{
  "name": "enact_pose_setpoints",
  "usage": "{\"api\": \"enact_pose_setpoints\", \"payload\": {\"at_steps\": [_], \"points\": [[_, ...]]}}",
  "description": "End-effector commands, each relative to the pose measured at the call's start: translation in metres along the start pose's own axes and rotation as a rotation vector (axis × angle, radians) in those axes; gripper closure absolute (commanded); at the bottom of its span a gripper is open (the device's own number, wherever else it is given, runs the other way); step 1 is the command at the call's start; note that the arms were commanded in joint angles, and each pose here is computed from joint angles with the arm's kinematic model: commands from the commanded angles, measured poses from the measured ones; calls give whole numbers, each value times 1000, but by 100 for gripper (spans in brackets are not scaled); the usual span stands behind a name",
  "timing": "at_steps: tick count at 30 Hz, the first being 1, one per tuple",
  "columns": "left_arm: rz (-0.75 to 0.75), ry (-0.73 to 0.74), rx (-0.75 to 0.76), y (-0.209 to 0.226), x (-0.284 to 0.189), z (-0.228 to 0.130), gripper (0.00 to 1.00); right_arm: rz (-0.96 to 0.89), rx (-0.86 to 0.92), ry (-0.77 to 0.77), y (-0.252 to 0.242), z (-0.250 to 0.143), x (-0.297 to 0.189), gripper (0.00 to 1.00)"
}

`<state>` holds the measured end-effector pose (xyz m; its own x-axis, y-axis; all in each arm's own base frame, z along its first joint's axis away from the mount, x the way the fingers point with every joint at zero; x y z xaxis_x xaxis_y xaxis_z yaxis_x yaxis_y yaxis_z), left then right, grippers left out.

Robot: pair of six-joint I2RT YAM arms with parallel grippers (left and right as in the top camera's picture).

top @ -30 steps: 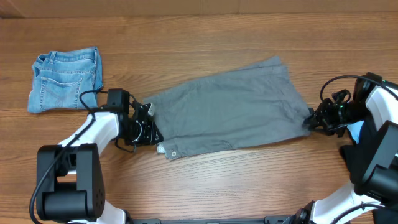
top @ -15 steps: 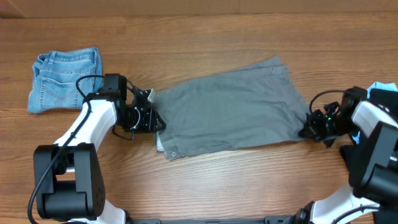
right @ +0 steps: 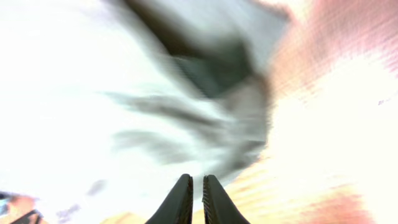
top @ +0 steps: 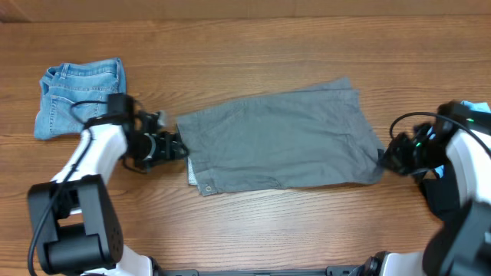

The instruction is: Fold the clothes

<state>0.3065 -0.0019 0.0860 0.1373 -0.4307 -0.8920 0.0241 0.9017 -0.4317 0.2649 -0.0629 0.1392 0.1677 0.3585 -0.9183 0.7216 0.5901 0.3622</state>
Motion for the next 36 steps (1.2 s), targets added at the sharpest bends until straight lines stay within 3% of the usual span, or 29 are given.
{"api": "enact_pose_setpoints", "payload": {"at_steps": [1, 9, 21, 28, 36], "points": [[-41, -49, -67, 14, -11, 6, 26, 166, -173, -94, 36, -18, -41, 89], [-109, -36, -18, -7, 9, 0, 12, 234, -411, -56, 85, -58, -26, 87], [-108, -50, -50, -12, 45, -18, 18, 180, -525, 153, 137, -113, 67, 88], [-115, 15, -60, -9, 66, -27, 23, 91, -473, 208, 147, -139, 115, 88], [-116, 101, -55, -1, 82, -42, 12, -105, -284, 227, 130, -153, 168, 93]]}}
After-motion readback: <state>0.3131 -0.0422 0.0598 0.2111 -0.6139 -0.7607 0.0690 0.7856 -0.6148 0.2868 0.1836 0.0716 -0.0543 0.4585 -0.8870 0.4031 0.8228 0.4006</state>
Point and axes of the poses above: each gripper's point midway between its finger pads, its own x axis out along the fingers, its own y axis along the line the jaws close on, z = x × y, the point moved 6 cm from there along -x, back along the fingers, and after that the axes turned 8 degrees about x, right-handed, at the moved point
